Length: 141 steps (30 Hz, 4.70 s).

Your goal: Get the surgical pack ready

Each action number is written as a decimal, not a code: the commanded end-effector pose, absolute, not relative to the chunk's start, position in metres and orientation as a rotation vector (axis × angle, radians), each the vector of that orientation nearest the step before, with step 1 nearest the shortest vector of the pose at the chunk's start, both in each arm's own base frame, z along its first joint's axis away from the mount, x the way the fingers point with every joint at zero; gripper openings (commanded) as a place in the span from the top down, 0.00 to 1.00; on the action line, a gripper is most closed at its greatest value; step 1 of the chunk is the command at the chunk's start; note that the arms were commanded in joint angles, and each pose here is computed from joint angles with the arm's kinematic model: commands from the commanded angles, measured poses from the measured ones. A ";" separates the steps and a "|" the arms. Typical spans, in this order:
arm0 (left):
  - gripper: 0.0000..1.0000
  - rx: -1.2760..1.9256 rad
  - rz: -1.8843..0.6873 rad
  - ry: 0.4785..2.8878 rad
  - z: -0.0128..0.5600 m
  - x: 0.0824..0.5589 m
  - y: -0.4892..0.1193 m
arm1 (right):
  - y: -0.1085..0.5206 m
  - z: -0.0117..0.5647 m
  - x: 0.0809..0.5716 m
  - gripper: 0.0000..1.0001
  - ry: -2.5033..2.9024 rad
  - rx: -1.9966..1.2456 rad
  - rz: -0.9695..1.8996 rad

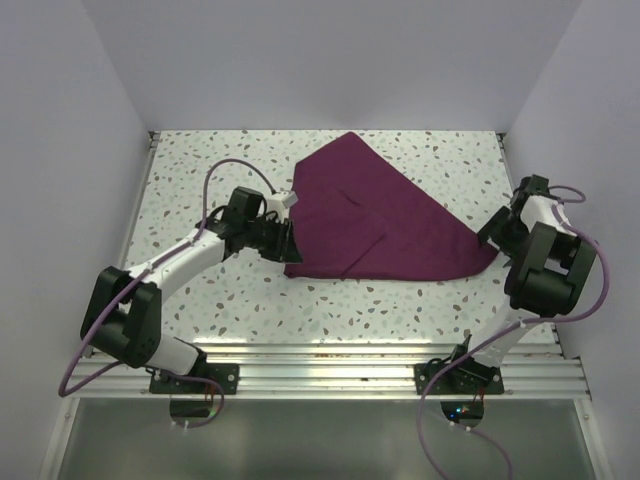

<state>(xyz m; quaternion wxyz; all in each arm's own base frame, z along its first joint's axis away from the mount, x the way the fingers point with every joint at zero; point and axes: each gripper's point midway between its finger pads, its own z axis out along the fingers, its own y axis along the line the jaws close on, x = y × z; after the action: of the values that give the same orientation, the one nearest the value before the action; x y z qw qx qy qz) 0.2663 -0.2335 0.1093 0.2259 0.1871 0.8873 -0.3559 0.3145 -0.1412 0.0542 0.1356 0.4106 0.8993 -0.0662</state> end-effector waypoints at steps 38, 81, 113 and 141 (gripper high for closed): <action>0.67 0.416 -0.907 2.462 0.127 0.296 -0.209 | -0.113 0.025 0.371 1.00 2.670 0.944 0.208; 0.69 -0.055 -0.976 2.700 0.047 0.357 -0.187 | 0.345 0.233 0.416 1.00 2.485 -0.105 0.916; 0.69 -0.087 -0.931 2.744 0.037 0.357 -0.189 | 0.402 0.169 0.378 1.00 2.623 -0.262 1.009; 0.63 -0.179 -0.652 2.676 0.090 0.380 -0.138 | 0.363 0.156 0.386 0.42 2.703 -0.256 0.932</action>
<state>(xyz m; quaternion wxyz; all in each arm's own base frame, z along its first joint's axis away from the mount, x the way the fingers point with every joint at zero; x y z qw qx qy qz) 0.3601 -0.1444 0.0453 0.1269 -0.0770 0.9615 -0.2312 0.3749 0.3919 0.1289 0.1143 -0.0981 0.9337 0.3250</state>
